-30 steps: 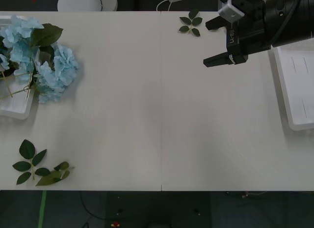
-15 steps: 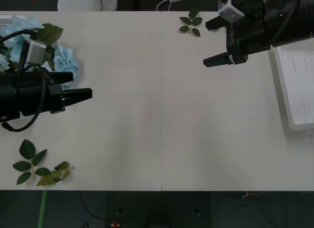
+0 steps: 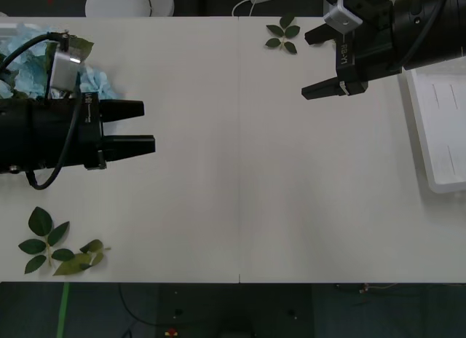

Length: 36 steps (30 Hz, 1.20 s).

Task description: Place the red flowers into the right box and the blue flowers into the left box. If a person shows an open palm, hand one flower to the person first, then continue sorting.

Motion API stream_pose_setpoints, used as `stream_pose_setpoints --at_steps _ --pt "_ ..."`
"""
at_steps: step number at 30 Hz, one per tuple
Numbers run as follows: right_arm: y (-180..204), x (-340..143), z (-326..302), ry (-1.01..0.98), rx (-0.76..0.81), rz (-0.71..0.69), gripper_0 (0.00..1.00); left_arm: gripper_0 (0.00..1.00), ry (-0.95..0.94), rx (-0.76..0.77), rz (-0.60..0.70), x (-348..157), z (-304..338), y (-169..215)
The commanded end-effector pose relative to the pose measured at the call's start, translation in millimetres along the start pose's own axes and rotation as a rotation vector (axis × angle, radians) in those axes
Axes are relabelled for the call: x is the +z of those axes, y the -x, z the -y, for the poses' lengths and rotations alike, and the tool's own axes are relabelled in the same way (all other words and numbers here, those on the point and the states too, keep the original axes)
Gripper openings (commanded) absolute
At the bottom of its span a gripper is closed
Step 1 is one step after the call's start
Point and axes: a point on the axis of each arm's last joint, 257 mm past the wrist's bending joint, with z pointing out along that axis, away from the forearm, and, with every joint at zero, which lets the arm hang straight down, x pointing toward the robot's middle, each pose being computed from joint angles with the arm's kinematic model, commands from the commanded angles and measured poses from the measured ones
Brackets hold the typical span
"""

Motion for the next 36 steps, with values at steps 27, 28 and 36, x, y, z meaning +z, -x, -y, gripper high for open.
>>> stream_pose_setpoints --at_steps 27,28,36 --pt "3.1 -13.0 7.4 -0.024 -0.037 -0.024 1.00 1.00 -0.145 -0.092 0.002 -38.2 30.2 20.2" --pt "3.1 -13.0 7.4 -0.024 -0.037 -0.024 1.00 1.00 -0.145 -0.092 0.002 -38.2 30.2 20.2" --pt "3.1 -13.0 7.4 -0.024 -0.037 -0.024 1.00 1.00 -0.145 -0.092 0.002 -38.2 30.2 20.2"
